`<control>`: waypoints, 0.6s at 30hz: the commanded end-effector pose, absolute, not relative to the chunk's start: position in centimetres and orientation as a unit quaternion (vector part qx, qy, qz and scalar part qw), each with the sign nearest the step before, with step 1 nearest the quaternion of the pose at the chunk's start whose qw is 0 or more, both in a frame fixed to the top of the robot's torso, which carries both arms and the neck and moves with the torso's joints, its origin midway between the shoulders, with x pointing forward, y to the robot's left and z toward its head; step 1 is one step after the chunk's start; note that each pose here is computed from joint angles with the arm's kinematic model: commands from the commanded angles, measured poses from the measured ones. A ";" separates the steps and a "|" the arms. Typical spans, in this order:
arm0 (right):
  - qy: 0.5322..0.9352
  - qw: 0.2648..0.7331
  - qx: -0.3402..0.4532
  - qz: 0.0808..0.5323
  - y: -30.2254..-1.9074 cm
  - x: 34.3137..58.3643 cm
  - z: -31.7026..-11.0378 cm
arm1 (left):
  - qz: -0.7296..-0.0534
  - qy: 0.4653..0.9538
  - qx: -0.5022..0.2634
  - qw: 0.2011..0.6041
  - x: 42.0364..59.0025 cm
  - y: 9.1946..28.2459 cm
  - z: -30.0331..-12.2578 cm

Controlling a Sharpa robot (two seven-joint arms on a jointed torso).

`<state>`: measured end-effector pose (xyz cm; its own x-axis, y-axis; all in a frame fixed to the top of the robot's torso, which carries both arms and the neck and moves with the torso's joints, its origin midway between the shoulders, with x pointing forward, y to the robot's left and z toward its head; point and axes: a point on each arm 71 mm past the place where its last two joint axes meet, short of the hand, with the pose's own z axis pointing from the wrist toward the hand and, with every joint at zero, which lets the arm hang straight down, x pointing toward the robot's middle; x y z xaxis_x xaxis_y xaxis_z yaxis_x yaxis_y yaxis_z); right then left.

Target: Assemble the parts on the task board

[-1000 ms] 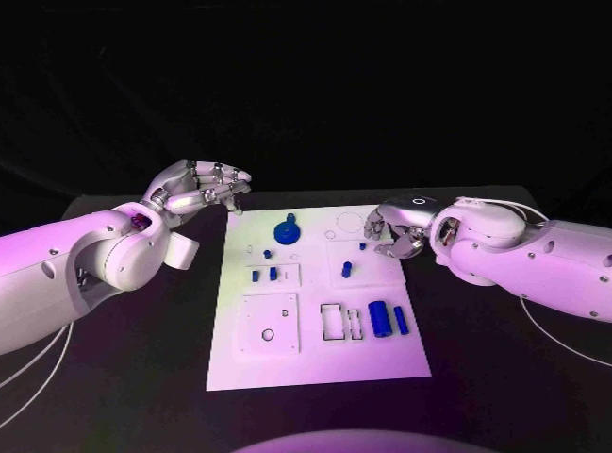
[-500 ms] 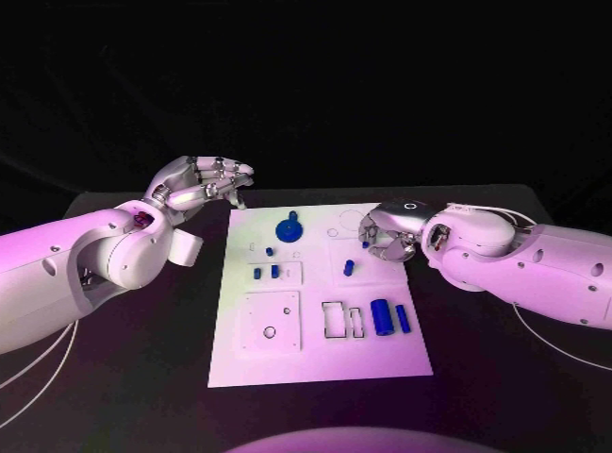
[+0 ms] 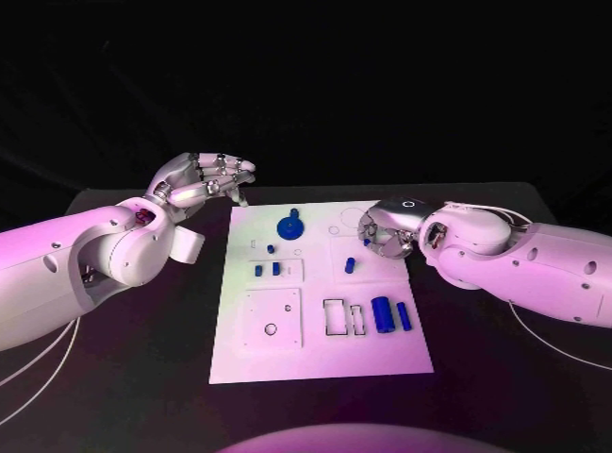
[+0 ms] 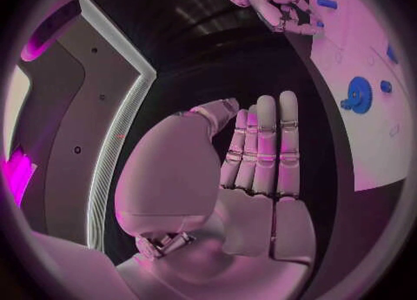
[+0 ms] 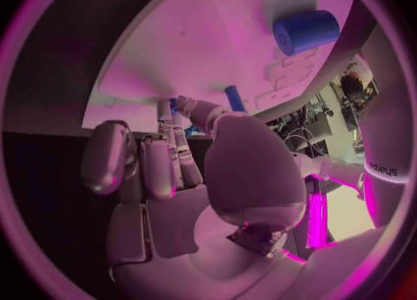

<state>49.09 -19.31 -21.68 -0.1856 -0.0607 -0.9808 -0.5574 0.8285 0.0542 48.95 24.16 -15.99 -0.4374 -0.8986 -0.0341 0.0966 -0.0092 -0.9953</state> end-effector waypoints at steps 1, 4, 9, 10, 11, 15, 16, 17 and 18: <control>0.745 0.603 -0.206 0.197 -19.5 49.2 -21.9 | -0.625 0.578 -0.345 0.397 48.9 24.0 -15.9; 0.747 0.602 -0.206 0.195 -19.5 49.3 -22.0 | -0.624 0.579 -0.345 0.395 48.8 24.0 -15.9; 0.748 0.600 -0.206 0.194 -19.4 49.3 -22.1 | -0.624 0.582 -0.344 0.392 48.8 24.0 -16.0; 0.748 0.600 -0.207 0.193 -19.4 49.3 -22.2 | -0.624 0.583 -0.344 0.391 48.8 24.0 -16.0; 0.748 0.600 -0.207 0.193 -19.4 49.3 -22.2 | -0.624 0.583 -0.344 0.391 48.8 23.9 -16.0; 0.749 0.599 -0.209 0.191 -19.4 49.3 -22.2 | -0.623 0.586 -0.343 0.388 48.8 23.9 -16.0; 0.749 0.599 -0.209 0.190 -19.4 49.3 -22.2 | -0.623 0.586 -0.343 0.388 48.8 23.9 -16.0; 0.749 0.599 -0.210 0.189 -19.4 49.3 -22.3 | -0.623 0.587 -0.343 0.388 48.8 23.9 -16.0; 0.750 0.598 -0.212 0.187 -19.4 49.3 -22.3 | -0.622 0.587 -0.343 0.388 48.8 23.9 -16.0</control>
